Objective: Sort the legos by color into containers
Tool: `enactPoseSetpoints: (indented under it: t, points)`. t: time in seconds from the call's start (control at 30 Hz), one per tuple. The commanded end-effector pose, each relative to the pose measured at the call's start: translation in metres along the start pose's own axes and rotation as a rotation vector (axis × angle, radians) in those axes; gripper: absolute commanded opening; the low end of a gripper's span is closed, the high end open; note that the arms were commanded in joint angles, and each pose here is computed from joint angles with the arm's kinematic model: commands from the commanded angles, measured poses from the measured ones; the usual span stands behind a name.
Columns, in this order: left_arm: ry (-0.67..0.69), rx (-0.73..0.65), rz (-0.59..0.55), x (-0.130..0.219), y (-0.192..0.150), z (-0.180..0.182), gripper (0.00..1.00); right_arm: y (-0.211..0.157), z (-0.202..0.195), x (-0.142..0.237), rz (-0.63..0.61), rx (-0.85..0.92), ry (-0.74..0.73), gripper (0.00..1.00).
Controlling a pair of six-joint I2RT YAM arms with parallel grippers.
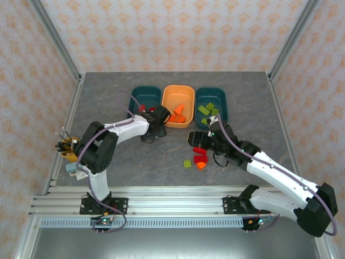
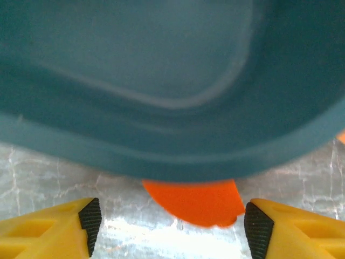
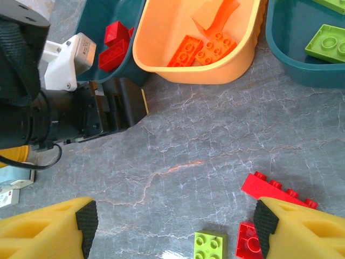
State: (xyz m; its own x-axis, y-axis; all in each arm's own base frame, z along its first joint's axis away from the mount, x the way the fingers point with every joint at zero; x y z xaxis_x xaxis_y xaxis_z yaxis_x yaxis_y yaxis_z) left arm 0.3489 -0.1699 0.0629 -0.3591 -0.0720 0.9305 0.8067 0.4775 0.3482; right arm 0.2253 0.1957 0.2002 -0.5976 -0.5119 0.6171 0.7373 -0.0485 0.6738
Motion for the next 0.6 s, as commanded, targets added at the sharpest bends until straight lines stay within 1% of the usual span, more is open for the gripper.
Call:
enactPoseSetpoints:
  t: [0.0, 0.13, 0.17, 0.2, 0.3, 0.43, 0.57]
  points:
    - [-0.009, -0.026, -0.076, 0.001, 0.020, -0.011, 0.70, 0.012, 0.010, 0.006, -0.037, -0.007, 0.032, 0.78]
    - [-0.009, -0.047, -0.081, -0.002, 0.022, -0.014, 0.62, 0.011, 0.010, 0.005, -0.025, -0.007, 0.032, 0.78]
    - [0.012, -0.059, -0.069, -0.011, 0.019, -0.012, 0.60, 0.011, 0.010, 0.005, -0.022, -0.007, 0.033, 0.78]
    - [0.013, -0.065, -0.069, -0.013, 0.019, -0.013, 0.59, 0.012, 0.011, 0.005, -0.023, -0.009, 0.033, 0.77]
    - [0.031, -0.084, -0.071, -0.017, 0.019, -0.012, 0.49, 0.013, 0.012, 0.004, -0.015, -0.015, 0.035, 0.78]
    - [0.040, -0.110, -0.074, -0.018, 0.019, -0.011, 0.45, 0.014, 0.013, 0.003, -0.008, -0.018, 0.035, 0.77]
    - [0.044, -0.122, -0.075, -0.015, 0.019, -0.010, 0.38, 0.015, 0.013, 0.003, -0.008, -0.020, 0.028, 0.77]
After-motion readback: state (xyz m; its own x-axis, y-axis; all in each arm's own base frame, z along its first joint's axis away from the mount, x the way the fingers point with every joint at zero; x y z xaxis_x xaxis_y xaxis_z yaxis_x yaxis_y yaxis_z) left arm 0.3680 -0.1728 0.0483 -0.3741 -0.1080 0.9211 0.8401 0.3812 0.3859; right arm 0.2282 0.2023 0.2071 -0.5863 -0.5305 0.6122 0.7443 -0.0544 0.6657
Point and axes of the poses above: each hand's point on the last joint's axis, 136 mm out from that joint toward the fingers, its own x axis back along the fingers, its own z axis along the line the jaws close on, y = z × x, the point moved 3 cm from there along x, back along the fingers, and after that the axes turned 9 degrees about x, right-handed, at the moved point
